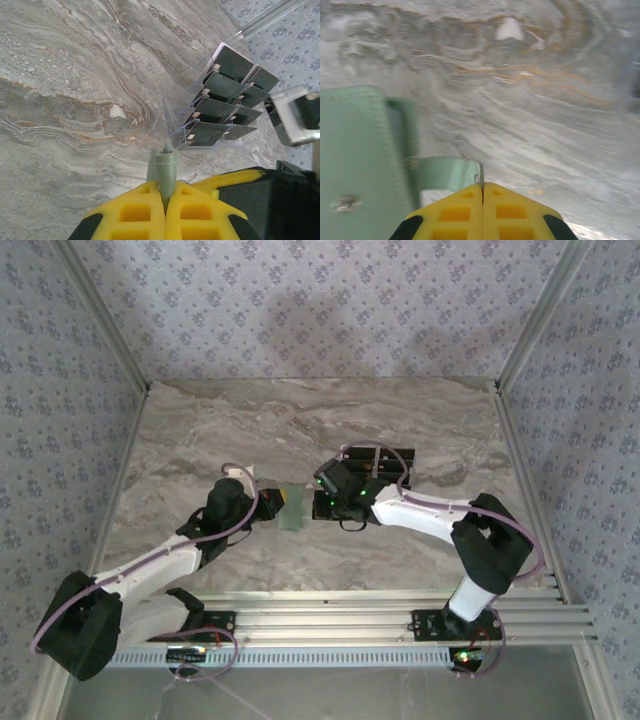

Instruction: Put the credit cards into the card holder

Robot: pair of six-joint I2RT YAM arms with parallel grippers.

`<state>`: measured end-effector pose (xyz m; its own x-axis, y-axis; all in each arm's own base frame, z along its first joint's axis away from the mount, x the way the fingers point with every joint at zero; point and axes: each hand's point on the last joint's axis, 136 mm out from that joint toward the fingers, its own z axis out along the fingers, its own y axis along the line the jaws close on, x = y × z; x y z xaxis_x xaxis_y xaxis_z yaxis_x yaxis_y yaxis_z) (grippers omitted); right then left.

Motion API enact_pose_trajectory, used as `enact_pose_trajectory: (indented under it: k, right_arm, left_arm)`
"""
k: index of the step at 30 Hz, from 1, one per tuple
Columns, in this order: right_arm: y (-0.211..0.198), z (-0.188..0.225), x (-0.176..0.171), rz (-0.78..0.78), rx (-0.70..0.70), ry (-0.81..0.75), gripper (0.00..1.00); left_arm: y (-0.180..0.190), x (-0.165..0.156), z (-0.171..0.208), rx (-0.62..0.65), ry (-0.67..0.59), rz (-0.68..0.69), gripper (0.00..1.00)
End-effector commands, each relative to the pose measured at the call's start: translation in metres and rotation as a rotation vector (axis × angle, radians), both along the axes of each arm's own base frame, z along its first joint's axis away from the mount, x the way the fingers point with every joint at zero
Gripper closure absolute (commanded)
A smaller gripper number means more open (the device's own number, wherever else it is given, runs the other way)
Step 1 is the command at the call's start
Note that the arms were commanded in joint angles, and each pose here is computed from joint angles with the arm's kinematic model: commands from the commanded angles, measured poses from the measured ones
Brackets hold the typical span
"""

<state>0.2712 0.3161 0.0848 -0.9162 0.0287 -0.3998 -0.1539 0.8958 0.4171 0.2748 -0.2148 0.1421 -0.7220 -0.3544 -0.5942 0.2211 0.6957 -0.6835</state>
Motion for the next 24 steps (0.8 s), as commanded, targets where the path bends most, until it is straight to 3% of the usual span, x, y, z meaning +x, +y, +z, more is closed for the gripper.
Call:
enact_pose_trajectory:
  k: [1, 8, 12, 17, 20, 24]
  right_arm:
    - [-0.008, 0.010, -0.004, 0.024, -0.025, -0.030, 1.00]
    - [0.002, 0.030, -0.008, 0.101, 0.036, -0.053, 1.00]
    - [0.006, 0.036, -0.014, 0.137, 0.056, -0.042, 1.00]
    - [0.009, 0.037, -0.020, 0.170, 0.065, -0.027, 1.00]
    - [0.011, 0.044, -0.023, 0.182, 0.077, -0.031, 1.00]
    - [0.016, 0.057, -0.025, 0.197, 0.102, -0.045, 1.00]
  left_arm:
    - [-0.003, 0.004, 0.013, -0.027, -0.039, 0.007, 1.00]
    - [0.003, 0.002, -0.019, 0.039, 0.035, 0.020, 0.99]
    - [0.004, 0.000, -0.038, 0.072, 0.077, 0.020, 0.80]
    - [0.010, -0.003, -0.053, 0.118, 0.105, 0.026, 0.41]
    - [0.010, -0.005, -0.053, 0.130, 0.107, 0.015, 0.32]
    - [0.009, -0.007, -0.048, 0.131, 0.099, -0.002, 0.28]
